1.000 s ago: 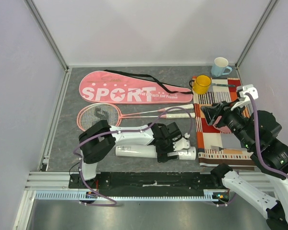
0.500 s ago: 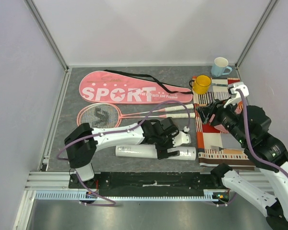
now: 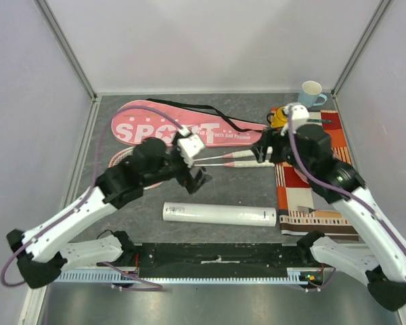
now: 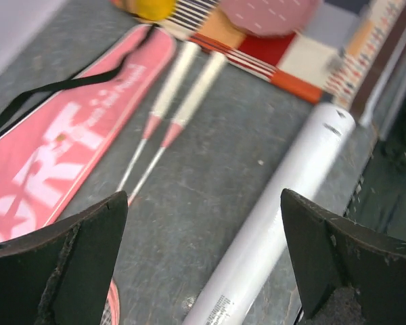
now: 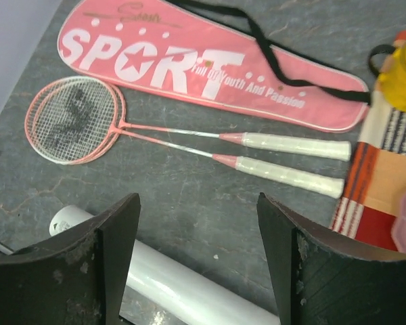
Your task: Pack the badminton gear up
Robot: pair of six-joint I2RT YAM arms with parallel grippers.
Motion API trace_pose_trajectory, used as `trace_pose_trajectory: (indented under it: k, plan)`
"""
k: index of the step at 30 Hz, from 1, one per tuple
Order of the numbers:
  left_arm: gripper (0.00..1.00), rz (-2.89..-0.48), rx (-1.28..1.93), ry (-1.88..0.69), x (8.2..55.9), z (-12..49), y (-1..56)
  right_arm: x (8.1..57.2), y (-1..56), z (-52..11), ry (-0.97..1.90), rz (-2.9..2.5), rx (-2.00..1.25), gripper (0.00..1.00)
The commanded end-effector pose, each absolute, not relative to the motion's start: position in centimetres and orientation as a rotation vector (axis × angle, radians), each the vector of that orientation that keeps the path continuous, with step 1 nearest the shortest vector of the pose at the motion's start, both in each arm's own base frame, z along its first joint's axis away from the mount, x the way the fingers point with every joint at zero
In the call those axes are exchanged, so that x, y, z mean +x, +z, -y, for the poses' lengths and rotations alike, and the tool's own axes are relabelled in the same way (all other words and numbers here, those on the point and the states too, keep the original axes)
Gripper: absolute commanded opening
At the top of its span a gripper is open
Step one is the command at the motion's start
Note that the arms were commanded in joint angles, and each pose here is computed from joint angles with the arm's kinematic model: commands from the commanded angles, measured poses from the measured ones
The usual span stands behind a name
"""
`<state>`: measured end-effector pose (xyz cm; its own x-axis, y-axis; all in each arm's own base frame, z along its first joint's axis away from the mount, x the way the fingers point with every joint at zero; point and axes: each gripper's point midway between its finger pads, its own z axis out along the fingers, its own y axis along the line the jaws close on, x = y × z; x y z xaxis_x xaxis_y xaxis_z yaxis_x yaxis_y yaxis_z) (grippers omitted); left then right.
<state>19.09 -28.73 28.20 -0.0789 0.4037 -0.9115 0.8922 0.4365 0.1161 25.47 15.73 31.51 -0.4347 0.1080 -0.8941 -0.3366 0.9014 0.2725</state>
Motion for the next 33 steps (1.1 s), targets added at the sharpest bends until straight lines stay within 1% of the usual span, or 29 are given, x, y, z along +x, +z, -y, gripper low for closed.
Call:
trace_pose_trajectory:
  k: [1,3,4,5,6,7,8,9,10,11,12,13,14,15,16,17,18,19,20,21,22,23,24,25,26,27,28,32,33]
  plan:
    - [0.98,-1.894,0.737,-0.666,21.9,24.5,28.2,30.3,29.3,-19.8,0.617,-1.996,-0.194,0.78]
    - [0.97,-1.951,0.613,-0.664,22.8,22.8,28.2,32.7,29.2,-21.4,0.675,-1.983,-0.241,0.78]
    - [0.96,-1.998,0.505,-0.662,23.7,21.4,27.8,34.7,26.3,-22.5,0.657,-2.054,-0.272,0.78]
    - [0.96,-2.012,0.455,-0.663,24.2,20.8,27.8,36.1,25.3,-22.7,0.627,-2.073,-0.308,0.78]
    - [0.95,-2.025,0.388,-0.662,24.7,20.1,27.9,37.7,25.8,-23.2,0.626,-2.063,-0.320,0.78]
    - [0.96,-2.048,0.236,-0.688,25.9,18.8,28.0,39.4,22.7,-23.8,0.613,-2.137,-0.333,0.78]
    - [0.96,-2.050,0.178,-0.731,26.3,18.5,28.1,40.5,21.9,-23.9,0.608,-2.154,-0.341,0.78]
    - [0.96,-2.056,0.166,-0.844,26.3,19.2,28.4,41.6,22.6,-24.7,0.626,-2.126,-0.396,0.79]
    - [0.96,-2.045,0.043,-0.911,27.5,18.6,28.5,42.5,19.8,-25.5,0.634,-2.183,-0.421,0.80]
    - [0.96,-2.032,0.015,-0.964,28.0,18.8,28.7,42.9,18.9,-26.2,0.663,-2.208,-0.437,0.80]
    - [0.96,-2.061,0.010,-1.052,28.3,19.6,28.0,43.4,19.8,-27.6,0.736,-2.181,-0.481,0.80]
    - [0.96,-2.032,-0.083,-1.123,29.6,19.3,28.3,44.1,17.4,-28.1,0.740,-2.224,-0.490,0.80]
    - [0.95,-2.040,-0.124,-1.184,30.1,19.5,28.1,44.9,16.9,-28.1,0.717,-2.229,-0.485,0.80]
    - [0.91,-2.085,-0.145,-1.286,30.5,20.2,26.9,46.2,17.1,-27.8,0.665,-2.211,-0.483,0.80]
    - [0.88,-2.082,-0.194,-1.355,31.1,20.4,27.0,47.4,15.1,-26.8,0.570,-2.254,-0.463,0.80]
    - [0.86,-2.055,-0.167,-1.388,31.7,20.8,27.3,48.3,14.8,-26.3,0.532,-2.255,-0.469,0.80]
    - [0.85,-2.068,-0.173,-1.391,32.0,20.9,26.8,49.6,15.5,-26.1,0.481,-2.212,-0.530,0.80]
    - [0.85,-2.085,-0.199,-1.376,32.7,20.9,26.1,50.7,13.5,-25.2,0.387,-2.237,-0.548,0.79]
    - [0.85,-2.083,-0.220,-1.349,33.1,20.6,25.7,51.8,13.7,-24.9,0.337,-2.215,-0.576,0.79]
    - [0.85,-2.084,-0.204,-1.329,33.3,20.5,25.6,52.5,11.5,-24.4,0.269,-2.243,-0.612,0.79]
    - [0.85,-2.095,-0.202,-1.318,33.6,20.5,25.2,53.3,10.5,-23.0,0.145,-2.248,-0.657,0.78]
    - [0.85,-2.108,-0.210,-1.306,33.7,20.4,24.7,54.2,10.6,-22.6,0.092,-2.233,-0.677,0.77]
    - [0.86,-2.118,-0.211,-1.295,33.8,20.3,24.3,54.5,8.8,-22.2,0.049,-2.256,-0.710,0.76]
    - [0.86,-2.134,-0.226,-1.288,33.9,20.3,23.7,55.1,8.5,-21.5,-0.011,-2.246,-0.733,0.75]
    - [0.86,-2.142,-0.240,-1.286,34.1,20.3,23.3,55.8,8.9,-21.7,-0.007,-2.227,-0.738,0.73]
    - [0.86,-2.152,-0.269,-1.299,34.2,20.4,23.1,56.1,7.6,-21.8,0.008,-2.238,-0.760,0.72]
    - [0.86,-2.174,-0.294,-1.307,34.4,20.6,22.3,56.5,7.5,-21.7,0.019,-2.229,-0.772,0.70]
    - [0.86,-2.202,-0.379,-1.308,35.1,20.8,21.3,58.2,7.1,-21.2,-0.025,-2.199,-0.786,0.66]
    - [0.86,-2.203,-0.392,-1.301,35.3,20.9,21.1,58.3,6.1,-21.2,-0.010,-2.211,-0.795,0.63]
